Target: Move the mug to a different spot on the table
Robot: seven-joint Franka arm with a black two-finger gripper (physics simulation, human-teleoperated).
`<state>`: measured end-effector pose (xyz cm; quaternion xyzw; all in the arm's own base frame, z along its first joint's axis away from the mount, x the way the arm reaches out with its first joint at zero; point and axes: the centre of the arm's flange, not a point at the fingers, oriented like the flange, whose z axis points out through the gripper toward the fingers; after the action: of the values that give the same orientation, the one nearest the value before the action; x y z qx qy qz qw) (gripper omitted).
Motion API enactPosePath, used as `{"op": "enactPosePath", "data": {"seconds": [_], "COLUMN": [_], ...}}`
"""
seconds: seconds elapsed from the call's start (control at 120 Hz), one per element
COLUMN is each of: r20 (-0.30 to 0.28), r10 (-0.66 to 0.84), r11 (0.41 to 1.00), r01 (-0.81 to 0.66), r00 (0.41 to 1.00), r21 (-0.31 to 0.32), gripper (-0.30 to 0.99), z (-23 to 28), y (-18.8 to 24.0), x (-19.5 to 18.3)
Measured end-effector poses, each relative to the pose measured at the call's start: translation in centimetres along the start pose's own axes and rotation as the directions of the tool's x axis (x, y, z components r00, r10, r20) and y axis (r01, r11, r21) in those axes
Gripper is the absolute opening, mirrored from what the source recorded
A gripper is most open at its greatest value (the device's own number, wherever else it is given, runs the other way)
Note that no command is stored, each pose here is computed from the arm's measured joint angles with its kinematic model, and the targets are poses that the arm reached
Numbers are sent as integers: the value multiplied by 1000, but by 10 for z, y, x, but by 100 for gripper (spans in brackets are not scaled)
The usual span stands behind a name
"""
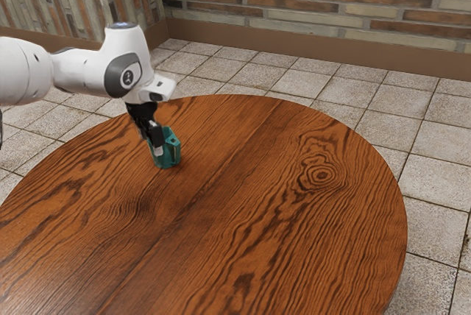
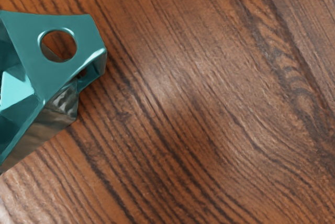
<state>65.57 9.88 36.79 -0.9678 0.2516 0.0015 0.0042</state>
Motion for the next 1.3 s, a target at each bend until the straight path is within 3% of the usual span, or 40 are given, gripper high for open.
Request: {"op": "enactPosePath", "data": {"seconds": [0.167, 0.383, 0.65, 1.017, 1.3], "r20": [-84, -204, -68, -6, 9], "r10": [92, 314, 618, 714, 778], "r11": [996, 949, 785, 700, 628], "r01": [-91, -315, -620, -714, -778], "r00": [992, 927, 783, 700, 628], "r21": [18, 28, -13, -8, 31], "gripper": [67, 67, 66, 62, 60], "z": [22, 23, 66, 77, 74], "y": [-50, -48, 7, -4, -16], "x": [11, 49, 85, 84, 81]}}
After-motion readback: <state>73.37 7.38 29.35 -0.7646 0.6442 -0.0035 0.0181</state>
